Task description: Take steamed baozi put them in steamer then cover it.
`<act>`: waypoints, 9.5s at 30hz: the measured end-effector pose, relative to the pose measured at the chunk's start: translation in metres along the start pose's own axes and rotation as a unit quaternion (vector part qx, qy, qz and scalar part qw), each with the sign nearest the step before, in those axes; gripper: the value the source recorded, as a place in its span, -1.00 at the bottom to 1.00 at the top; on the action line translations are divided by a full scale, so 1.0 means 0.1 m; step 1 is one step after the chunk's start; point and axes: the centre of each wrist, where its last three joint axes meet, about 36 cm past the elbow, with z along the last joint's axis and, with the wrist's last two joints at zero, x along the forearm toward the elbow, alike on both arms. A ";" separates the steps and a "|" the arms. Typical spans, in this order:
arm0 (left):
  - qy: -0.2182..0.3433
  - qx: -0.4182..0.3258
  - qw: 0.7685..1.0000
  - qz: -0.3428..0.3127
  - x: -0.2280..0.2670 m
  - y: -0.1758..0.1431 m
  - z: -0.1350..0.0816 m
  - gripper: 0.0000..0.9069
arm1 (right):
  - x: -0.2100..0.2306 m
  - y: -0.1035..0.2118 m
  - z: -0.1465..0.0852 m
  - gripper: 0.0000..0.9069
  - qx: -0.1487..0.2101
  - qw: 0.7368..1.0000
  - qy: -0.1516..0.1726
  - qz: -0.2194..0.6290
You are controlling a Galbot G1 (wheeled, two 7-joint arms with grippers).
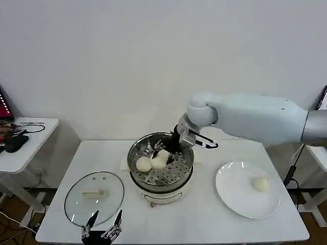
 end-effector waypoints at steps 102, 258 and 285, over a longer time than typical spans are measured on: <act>-0.004 0.001 1.000 0.003 0.01 -0.05 0.00 1.00 | 1.11 3.16 0.18 1.00 -0.527 0.836 0.150 -0.035; -0.001 -0.005 1.000 -0.013 -0.02 0.02 0.00 1.00 | 1.06 2.22 0.60 0.47 -0.499 0.858 0.122 -0.019; -0.006 -0.014 1.000 -0.021 0.00 -0.02 -0.01 1.00 | 0.83 0.43 0.46 0.47 -0.535 0.840 0.092 -0.013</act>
